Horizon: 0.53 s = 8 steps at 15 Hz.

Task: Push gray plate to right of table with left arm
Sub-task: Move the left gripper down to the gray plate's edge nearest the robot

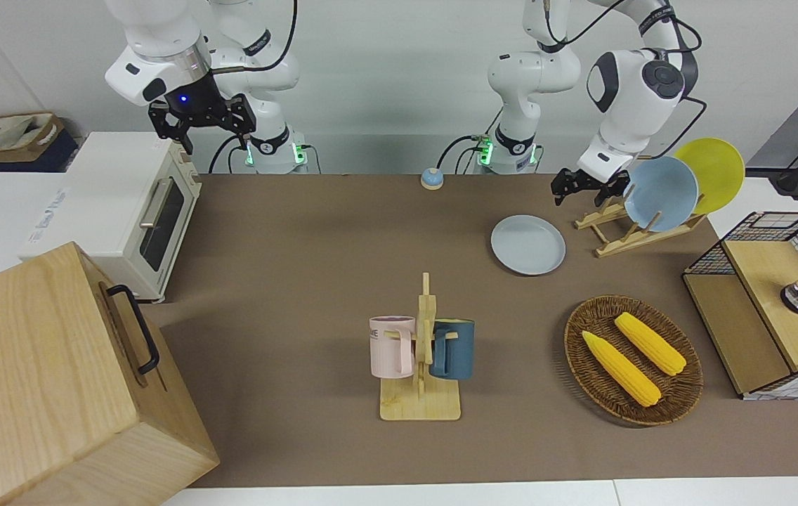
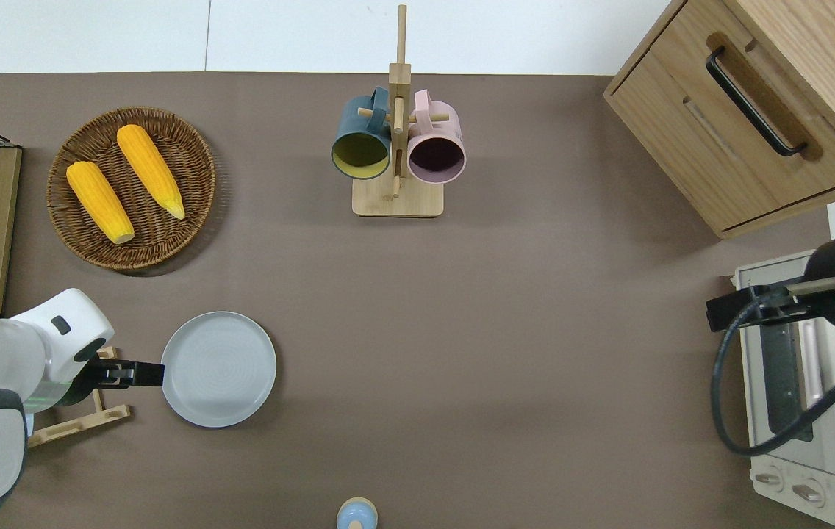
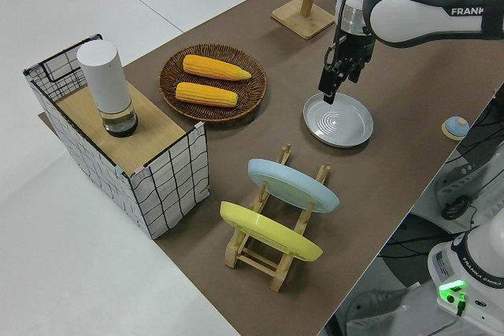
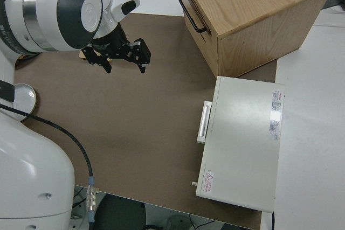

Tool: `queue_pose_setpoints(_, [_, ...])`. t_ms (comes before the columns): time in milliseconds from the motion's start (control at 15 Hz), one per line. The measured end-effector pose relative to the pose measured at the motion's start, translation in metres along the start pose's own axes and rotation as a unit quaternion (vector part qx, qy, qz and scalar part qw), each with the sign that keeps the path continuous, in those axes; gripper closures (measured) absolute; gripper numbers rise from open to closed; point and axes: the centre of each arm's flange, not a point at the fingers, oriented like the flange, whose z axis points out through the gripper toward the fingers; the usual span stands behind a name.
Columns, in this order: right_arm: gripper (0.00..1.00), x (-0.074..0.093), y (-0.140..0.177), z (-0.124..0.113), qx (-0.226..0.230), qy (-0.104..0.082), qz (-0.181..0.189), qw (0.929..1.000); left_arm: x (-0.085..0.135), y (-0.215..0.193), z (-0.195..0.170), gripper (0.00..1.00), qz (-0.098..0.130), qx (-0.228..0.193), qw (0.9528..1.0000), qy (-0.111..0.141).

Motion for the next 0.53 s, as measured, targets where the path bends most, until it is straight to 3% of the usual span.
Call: queue_pose_setpoints(533, [0.01,0.000,0.000,0.000,0.000,0.000,0.000,1.0000,-0.017,-0.001,0.054,0.00,0.004,0.003,0.9997,0.023])
